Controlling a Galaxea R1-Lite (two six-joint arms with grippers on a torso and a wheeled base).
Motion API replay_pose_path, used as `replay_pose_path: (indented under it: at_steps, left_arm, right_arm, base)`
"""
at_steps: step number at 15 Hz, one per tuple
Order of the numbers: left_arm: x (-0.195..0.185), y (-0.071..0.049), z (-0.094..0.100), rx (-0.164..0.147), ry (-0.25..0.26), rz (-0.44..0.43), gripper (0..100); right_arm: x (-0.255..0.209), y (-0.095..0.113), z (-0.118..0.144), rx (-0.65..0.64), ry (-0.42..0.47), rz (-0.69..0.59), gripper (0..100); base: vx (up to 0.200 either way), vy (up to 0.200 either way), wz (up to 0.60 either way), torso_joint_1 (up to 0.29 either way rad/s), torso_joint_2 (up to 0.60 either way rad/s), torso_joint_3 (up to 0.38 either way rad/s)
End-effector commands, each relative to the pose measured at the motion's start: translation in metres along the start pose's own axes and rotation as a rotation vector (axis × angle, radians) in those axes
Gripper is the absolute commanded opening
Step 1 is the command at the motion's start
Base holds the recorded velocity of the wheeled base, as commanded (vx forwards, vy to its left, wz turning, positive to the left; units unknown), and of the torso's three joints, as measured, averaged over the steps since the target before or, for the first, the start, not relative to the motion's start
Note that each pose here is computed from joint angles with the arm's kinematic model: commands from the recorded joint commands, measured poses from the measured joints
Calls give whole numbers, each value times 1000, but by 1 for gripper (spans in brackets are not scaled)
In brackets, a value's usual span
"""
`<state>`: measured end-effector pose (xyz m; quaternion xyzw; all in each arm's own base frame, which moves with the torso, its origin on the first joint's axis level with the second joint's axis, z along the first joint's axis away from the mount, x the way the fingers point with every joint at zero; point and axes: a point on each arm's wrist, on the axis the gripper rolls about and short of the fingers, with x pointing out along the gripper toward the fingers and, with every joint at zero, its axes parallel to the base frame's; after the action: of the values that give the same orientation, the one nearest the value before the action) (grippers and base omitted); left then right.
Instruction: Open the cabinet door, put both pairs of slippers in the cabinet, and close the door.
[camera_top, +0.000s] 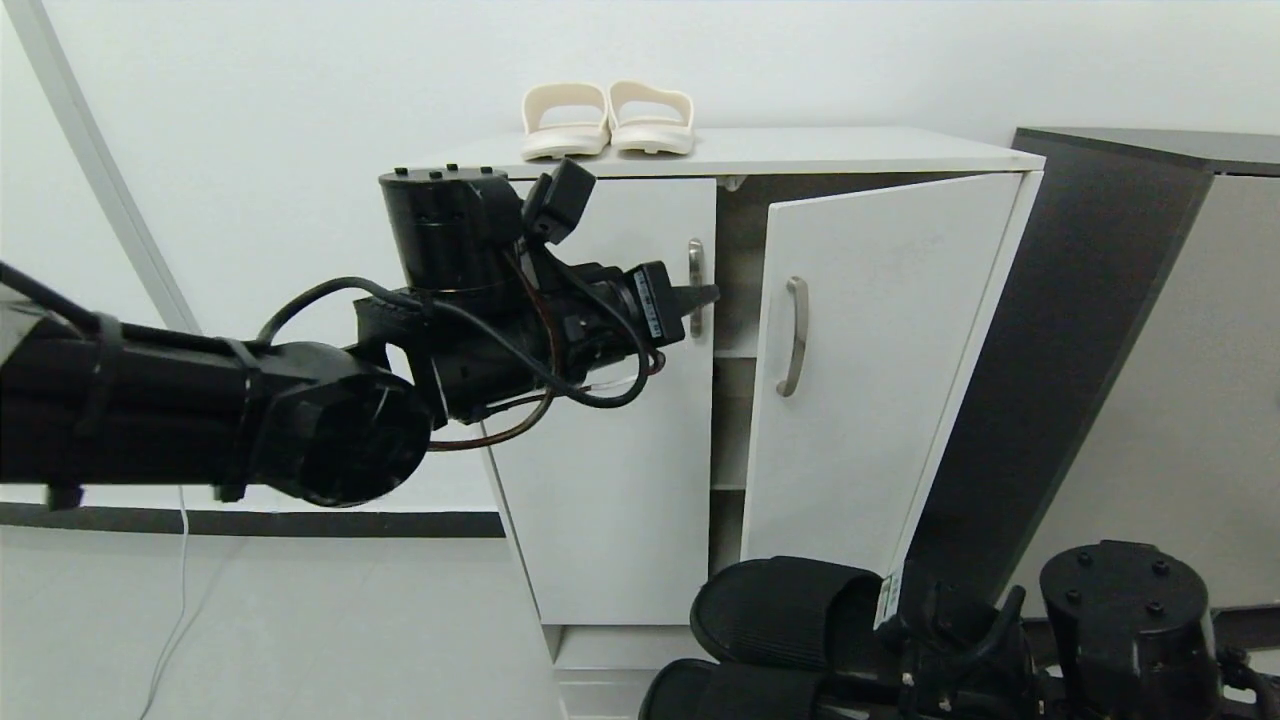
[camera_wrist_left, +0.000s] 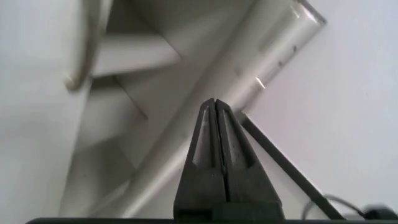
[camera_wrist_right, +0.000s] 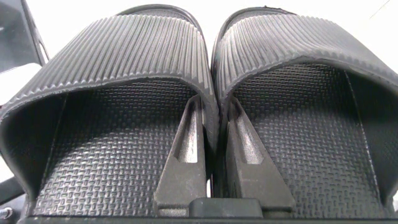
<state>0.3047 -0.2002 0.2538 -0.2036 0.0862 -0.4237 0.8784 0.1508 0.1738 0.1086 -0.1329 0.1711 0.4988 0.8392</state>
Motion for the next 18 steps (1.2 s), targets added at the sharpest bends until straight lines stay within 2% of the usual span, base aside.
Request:
replay_pose_path:
  at_steps: [1, 4, 8, 10, 14, 15, 16, 18]
  left_arm:
    - [27, 23, -7, -8, 6, 23, 0]
    - [64, 36, -11, 0, -38, -9, 0]
    - [73, 38, -19, -3, -31, -17, 0]
    - [72, 26, -24, -6, -14, -38, 0]
    - [45, -33, -48, 2, 15, -162, 0]
    - [40, -40, -50, 4, 13, -180, 0]
    - [38, -42, -51, 4, 12, -184, 0]
    - [36, -34, -47, 7, 1, -162, 0]
  right_arm:
    - [-1, 0, 0, -1, -1, 1, 0]
    - [0, 0, 0, -1, 2, 1, 0]
    - [0, 1, -2, 1, 11, 3, 0]
    - [1, 0, -3, 2, 15, 3, 0]
    - [1, 1, -5, 3, 21, 4, 0]
    - [2, 2, -5, 2, 25, 9, 0]
    - [2, 2, -6, 1, 27, 12, 0]
    - [2, 2, -5, -4, 23, 9, 0]
  base:
    - [0, 0, 0, 0, 0, 0]
    - [0, 0, 0, 0, 0, 0]
    - [0, 0, 0, 0, 0, 0]
    - [-200, 0, 0, 0, 7, 2]
    - [-200, 0, 0, 6, 5, 1]
    - [-200, 0, 0, 2, 2, -2]
    - [-200, 0, 0, -2, 2, 2]
    - [-100, 0, 0, -6, 4, 1]
